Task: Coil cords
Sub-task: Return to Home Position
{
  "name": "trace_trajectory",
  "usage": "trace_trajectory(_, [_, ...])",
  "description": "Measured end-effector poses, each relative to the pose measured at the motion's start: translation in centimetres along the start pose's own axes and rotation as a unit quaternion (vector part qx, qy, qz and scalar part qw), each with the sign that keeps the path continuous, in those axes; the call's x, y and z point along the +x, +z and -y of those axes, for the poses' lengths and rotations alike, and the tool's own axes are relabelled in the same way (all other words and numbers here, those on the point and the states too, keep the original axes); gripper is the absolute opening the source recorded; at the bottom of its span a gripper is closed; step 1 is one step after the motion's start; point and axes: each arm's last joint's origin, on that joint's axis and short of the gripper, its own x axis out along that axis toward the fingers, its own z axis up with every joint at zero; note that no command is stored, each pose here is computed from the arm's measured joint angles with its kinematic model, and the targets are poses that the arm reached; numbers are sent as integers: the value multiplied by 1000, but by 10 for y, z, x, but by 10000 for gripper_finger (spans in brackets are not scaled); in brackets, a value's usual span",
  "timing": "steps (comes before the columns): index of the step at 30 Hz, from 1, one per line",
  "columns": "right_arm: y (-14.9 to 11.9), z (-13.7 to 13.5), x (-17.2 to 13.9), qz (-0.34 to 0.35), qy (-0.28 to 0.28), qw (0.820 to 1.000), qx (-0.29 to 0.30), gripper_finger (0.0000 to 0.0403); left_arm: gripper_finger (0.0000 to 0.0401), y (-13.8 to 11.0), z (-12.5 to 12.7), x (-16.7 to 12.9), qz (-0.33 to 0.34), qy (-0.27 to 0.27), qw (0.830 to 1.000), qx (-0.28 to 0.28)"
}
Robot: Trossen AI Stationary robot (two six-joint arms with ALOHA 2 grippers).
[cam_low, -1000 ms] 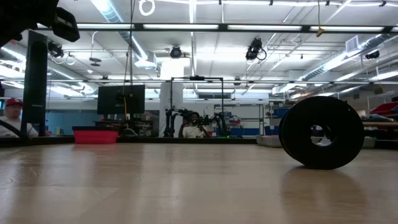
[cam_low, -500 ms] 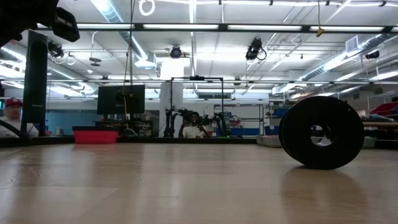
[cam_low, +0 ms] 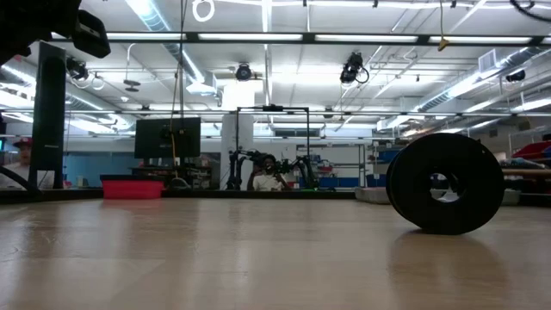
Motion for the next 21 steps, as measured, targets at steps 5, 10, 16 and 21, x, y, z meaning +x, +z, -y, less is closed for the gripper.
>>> trace_trajectory(5, [-34, 2, -28, 43, -4, 999, 8, 25, 63, 0, 0, 0, 0, 0, 1000, 0])
trace_trajectory(10, [-40, 2, -35, 39, -9, 999, 10, 25, 63, 0, 0, 0, 0, 0, 1000, 0])
trace_trajectory(16, [-42, 3, -38, 28, -11, 1000, 5, 25, 63, 1, 0, 0, 1, 0, 1000, 0])
trace_trajectory(21, [-47, 4, -42, -6, -21, 1000, -3, 25, 63, 0, 0, 0, 1, 0, 1000, 0])
